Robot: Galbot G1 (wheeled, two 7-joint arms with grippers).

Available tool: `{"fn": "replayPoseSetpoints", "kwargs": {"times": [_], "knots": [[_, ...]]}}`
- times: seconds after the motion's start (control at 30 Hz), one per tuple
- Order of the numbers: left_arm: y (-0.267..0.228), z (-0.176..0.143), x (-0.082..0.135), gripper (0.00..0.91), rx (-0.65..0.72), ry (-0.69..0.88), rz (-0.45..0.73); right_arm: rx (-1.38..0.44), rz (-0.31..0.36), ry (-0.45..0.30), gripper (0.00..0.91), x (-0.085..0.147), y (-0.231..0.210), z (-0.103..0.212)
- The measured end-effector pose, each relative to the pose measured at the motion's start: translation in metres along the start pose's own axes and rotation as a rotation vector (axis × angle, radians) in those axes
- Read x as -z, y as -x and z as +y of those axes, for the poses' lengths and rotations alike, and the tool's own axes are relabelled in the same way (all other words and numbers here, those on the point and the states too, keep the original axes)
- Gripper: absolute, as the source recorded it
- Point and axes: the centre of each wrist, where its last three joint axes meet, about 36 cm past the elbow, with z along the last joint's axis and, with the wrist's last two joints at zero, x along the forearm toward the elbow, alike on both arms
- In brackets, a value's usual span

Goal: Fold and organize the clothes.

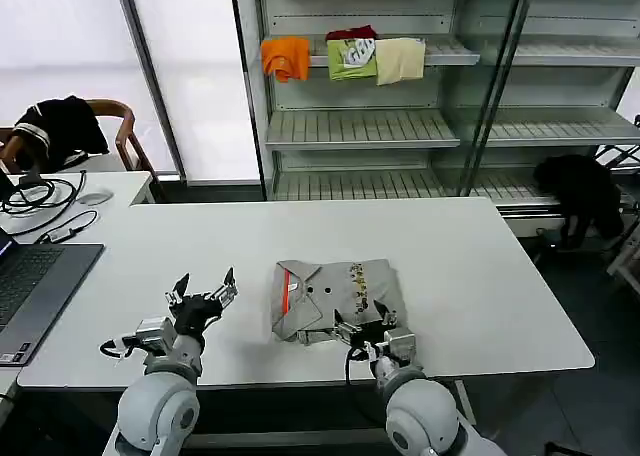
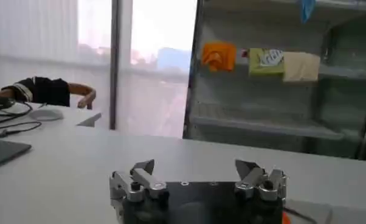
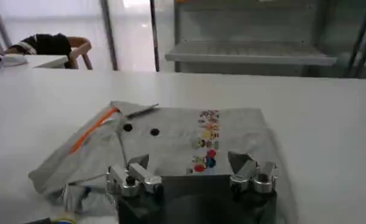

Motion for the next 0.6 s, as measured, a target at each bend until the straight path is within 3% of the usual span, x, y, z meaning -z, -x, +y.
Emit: {"fn": "replayPoseSetpoints", "kwargs": {"times": [0.6], "knots": [[0.002,-0.001,-0.002,0.907,0.0,0.0,0.005,-0.001,0.055,-0.023,0.907,-0.014,-0.006,-0.008]]}}
